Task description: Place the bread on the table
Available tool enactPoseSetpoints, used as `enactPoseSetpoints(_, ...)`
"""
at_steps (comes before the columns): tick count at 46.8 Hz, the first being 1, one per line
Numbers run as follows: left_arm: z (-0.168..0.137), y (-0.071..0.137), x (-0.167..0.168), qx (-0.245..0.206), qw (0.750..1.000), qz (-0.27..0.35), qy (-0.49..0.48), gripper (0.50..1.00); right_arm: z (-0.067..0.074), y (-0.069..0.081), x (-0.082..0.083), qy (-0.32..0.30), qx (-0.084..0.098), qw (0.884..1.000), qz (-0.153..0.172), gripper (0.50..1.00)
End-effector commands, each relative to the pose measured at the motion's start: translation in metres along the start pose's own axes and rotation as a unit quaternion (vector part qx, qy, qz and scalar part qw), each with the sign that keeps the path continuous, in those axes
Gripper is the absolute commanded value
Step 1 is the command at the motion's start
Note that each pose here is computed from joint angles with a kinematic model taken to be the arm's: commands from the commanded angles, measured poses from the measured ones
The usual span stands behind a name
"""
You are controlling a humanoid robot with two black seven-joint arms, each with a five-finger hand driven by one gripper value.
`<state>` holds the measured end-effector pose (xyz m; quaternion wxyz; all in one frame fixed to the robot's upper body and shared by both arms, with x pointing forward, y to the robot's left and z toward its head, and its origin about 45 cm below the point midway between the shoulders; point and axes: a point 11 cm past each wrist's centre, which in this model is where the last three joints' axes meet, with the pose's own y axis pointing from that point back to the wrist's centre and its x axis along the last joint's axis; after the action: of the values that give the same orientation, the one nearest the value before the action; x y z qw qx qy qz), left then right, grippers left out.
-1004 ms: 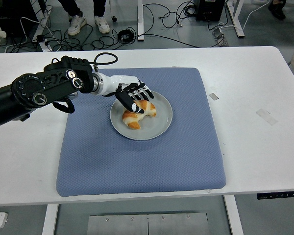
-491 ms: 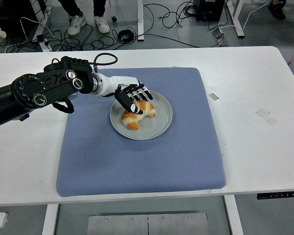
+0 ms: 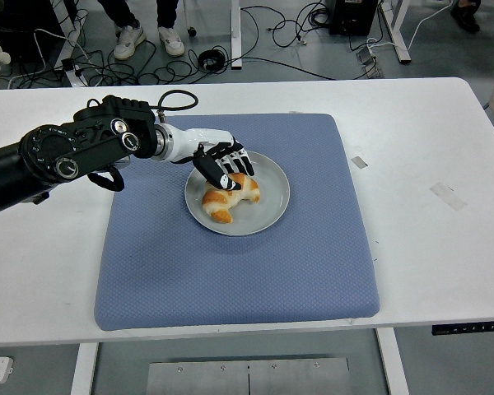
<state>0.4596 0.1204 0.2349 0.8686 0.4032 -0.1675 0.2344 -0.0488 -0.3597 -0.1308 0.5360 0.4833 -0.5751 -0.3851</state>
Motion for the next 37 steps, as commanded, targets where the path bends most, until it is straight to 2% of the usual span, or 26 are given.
enactPoseSetpoints(1,0.000,0.000,0.000,0.000,1.000,0.000,0.000,0.622,0.000,0.000,0.000,0.000,-0.001,1.000,0.000,1.000)
enactPoseSetpoints(12,0.000,0.001,0.001,-0.001,1.000,0.001,0.000,0.604,0.000,0.000,0.000,0.000,-0.001,1.000,0.000,1.000)
enactPoseSetpoints(37,0.003,0.007,0.013,-0.006,1.000,0.013,0.005,0.604,0.000,0.000,0.000,0.000,0.000,1.000,0.000,1.000)
